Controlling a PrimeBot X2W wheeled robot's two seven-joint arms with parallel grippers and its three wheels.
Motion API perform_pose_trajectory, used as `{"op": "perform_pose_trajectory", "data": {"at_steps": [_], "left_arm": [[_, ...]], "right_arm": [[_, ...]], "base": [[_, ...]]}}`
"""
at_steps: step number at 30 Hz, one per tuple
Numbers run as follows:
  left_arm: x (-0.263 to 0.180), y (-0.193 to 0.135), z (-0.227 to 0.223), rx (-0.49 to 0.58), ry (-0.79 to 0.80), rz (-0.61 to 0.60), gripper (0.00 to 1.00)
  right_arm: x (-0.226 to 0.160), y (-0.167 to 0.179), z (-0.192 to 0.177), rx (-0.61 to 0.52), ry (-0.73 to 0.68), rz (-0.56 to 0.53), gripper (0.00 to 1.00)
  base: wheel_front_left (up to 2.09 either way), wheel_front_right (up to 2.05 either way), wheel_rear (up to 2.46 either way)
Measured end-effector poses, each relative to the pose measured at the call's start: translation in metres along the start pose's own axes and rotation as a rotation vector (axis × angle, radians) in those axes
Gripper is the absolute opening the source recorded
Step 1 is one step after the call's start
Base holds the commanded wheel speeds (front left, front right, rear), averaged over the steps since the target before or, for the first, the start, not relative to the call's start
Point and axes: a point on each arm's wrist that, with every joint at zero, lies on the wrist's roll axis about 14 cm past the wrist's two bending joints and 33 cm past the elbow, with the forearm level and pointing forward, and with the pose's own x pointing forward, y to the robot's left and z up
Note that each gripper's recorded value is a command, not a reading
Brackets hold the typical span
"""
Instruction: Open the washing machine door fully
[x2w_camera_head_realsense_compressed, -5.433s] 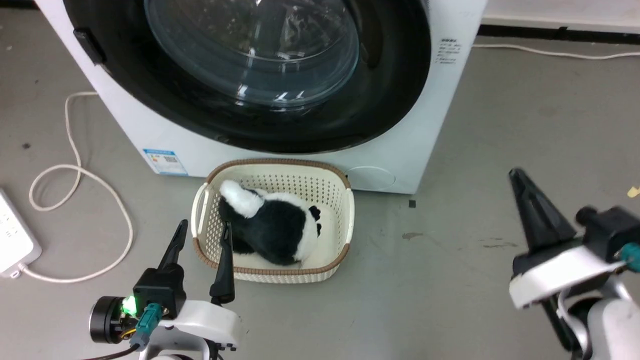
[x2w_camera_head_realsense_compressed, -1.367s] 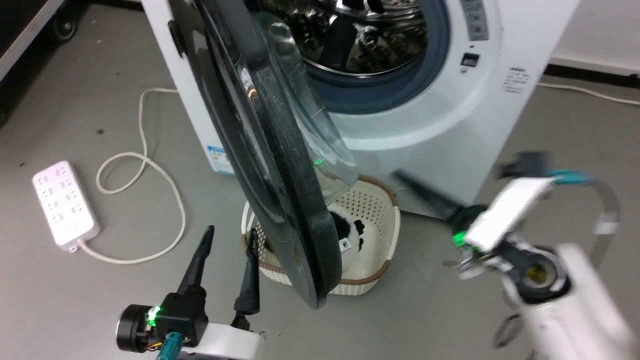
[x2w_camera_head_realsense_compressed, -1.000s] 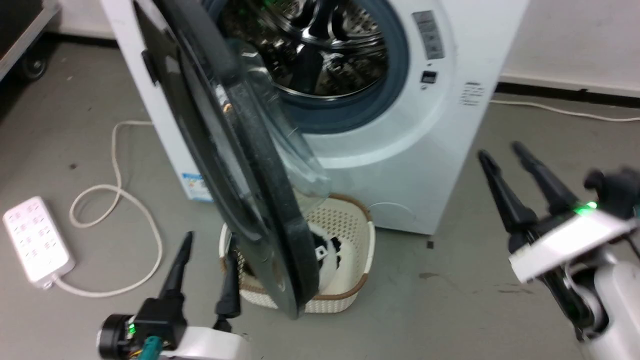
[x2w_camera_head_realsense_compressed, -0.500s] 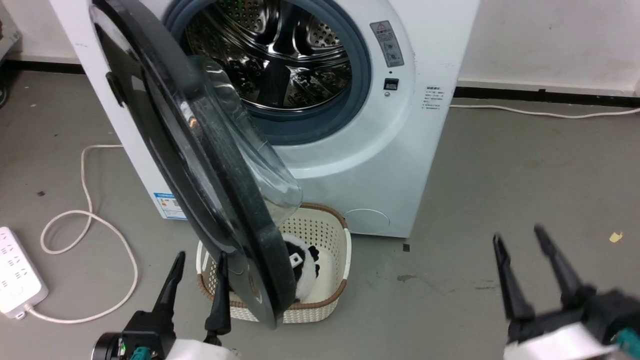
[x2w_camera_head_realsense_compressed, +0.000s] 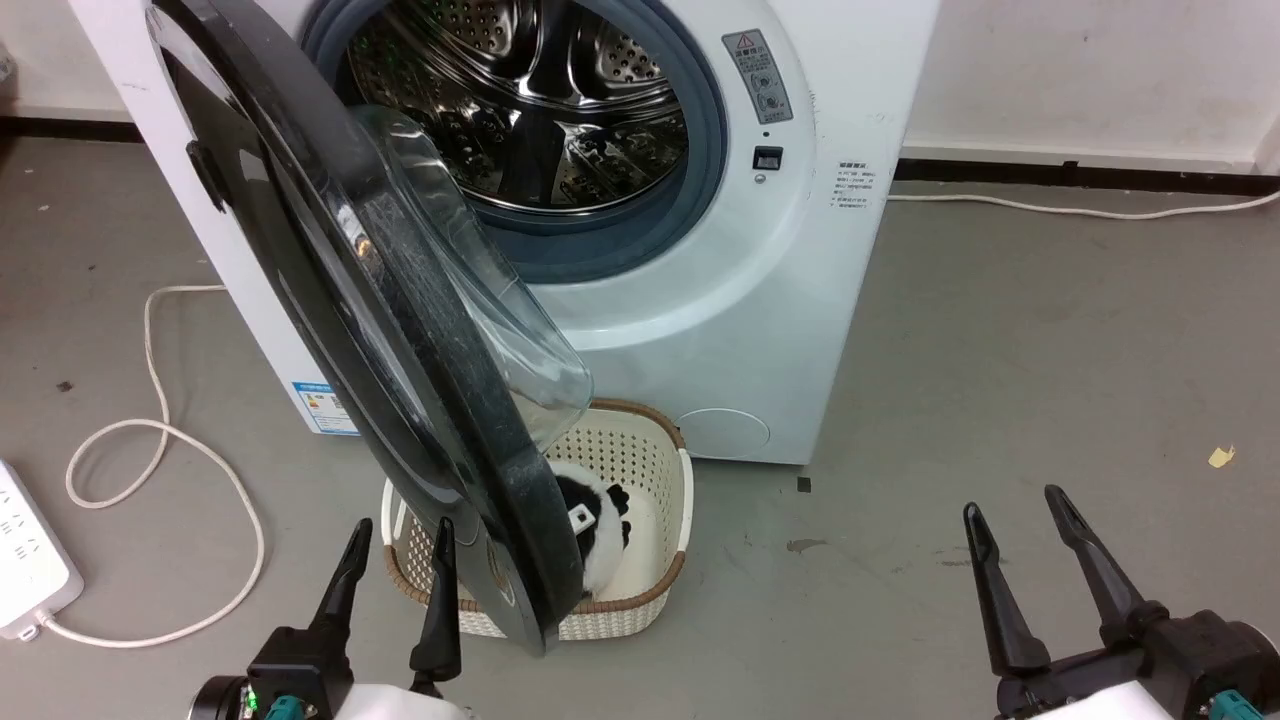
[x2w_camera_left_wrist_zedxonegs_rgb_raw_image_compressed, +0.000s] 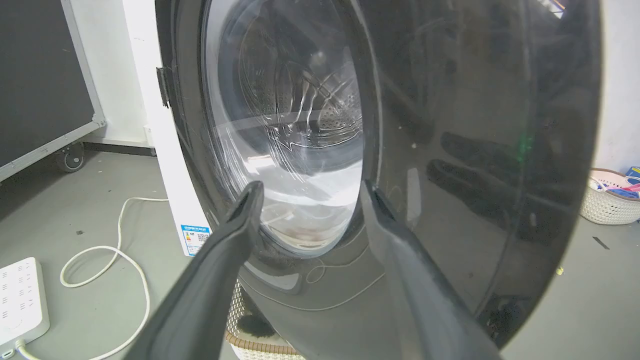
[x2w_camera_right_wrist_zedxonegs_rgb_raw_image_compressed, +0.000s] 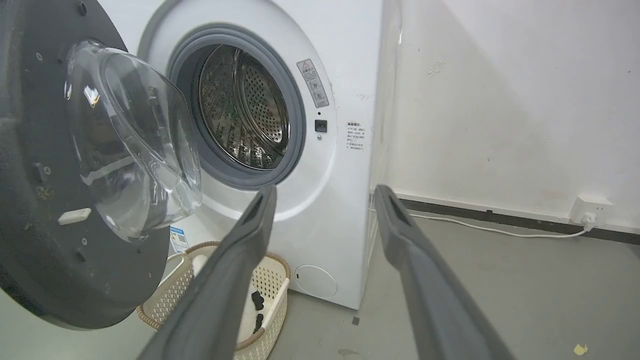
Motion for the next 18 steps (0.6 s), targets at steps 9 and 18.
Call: {"op": "perform_pose_trajectory", "data": {"at_steps": [9, 18], "left_arm": [[-0.001, 0.002, 0.000, 0.002, 0.001, 0.008, 0.00], [0.006, 0.033, 0.076, -0.049, -0.240, 0.138, 0.00]], "right_arm": [[0.002, 0.003, 0.001, 0.009, -0.004, 0.008, 1.00], [0.003, 0.003, 0.006, 0.012, -0.020, 0.009, 1.00]], "base": [[0.00, 0.00, 0.00], [0.00, 0.00, 0.00]]}}
